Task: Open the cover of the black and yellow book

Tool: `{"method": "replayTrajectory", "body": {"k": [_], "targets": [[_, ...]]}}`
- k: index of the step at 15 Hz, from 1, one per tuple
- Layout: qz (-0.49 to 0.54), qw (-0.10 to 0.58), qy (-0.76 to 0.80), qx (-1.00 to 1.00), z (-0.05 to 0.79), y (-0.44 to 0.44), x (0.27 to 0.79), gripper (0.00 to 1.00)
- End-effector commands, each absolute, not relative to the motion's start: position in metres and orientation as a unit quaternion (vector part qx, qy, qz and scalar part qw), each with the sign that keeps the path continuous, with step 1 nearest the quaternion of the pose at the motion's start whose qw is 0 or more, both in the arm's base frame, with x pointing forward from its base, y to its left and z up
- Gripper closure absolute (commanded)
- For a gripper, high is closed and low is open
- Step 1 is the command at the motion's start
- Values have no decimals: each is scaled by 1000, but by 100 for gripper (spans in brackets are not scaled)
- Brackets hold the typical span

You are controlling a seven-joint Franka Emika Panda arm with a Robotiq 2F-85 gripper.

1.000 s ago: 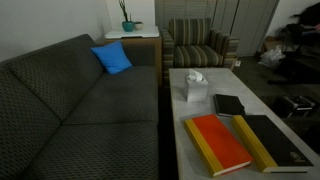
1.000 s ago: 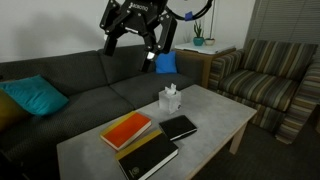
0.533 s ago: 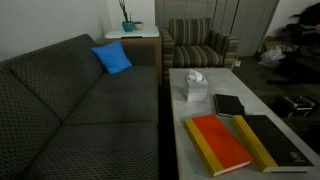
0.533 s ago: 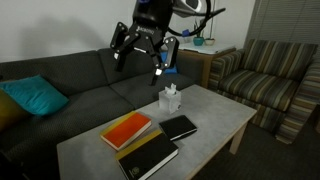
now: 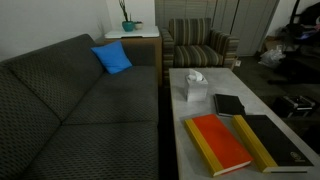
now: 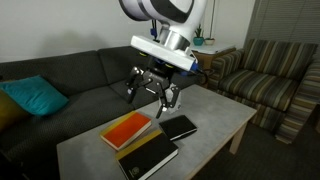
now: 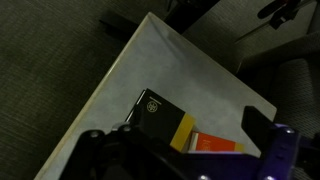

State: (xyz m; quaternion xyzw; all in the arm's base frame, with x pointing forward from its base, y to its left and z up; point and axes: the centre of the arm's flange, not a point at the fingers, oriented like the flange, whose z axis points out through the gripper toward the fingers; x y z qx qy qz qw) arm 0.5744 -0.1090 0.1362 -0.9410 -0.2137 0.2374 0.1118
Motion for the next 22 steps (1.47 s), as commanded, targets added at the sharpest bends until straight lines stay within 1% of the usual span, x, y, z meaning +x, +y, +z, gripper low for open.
{"method": "replayTrajectory", "body": {"k": [1,2,6,8,9,11,15,16,18,22], "targets": [[274,125,-194,-934,96,-115,614,0],[254,117,-206,-938,112,-108,584,0],[269,120,-198,-935,91,-109,595,0],[268,87,-187,-941,87,-104,595,0],[242,63,-179,-952,78,-111,605,0],[199,65,-156,-965,52,-117,620,0],[147,110,-126,-975,-2,-131,626,0],[169,87,-138,-972,27,-118,616,0],[173,90,-135,-971,11,-121,612,0],[166,88,-139,-972,22,-117,618,0]]}}
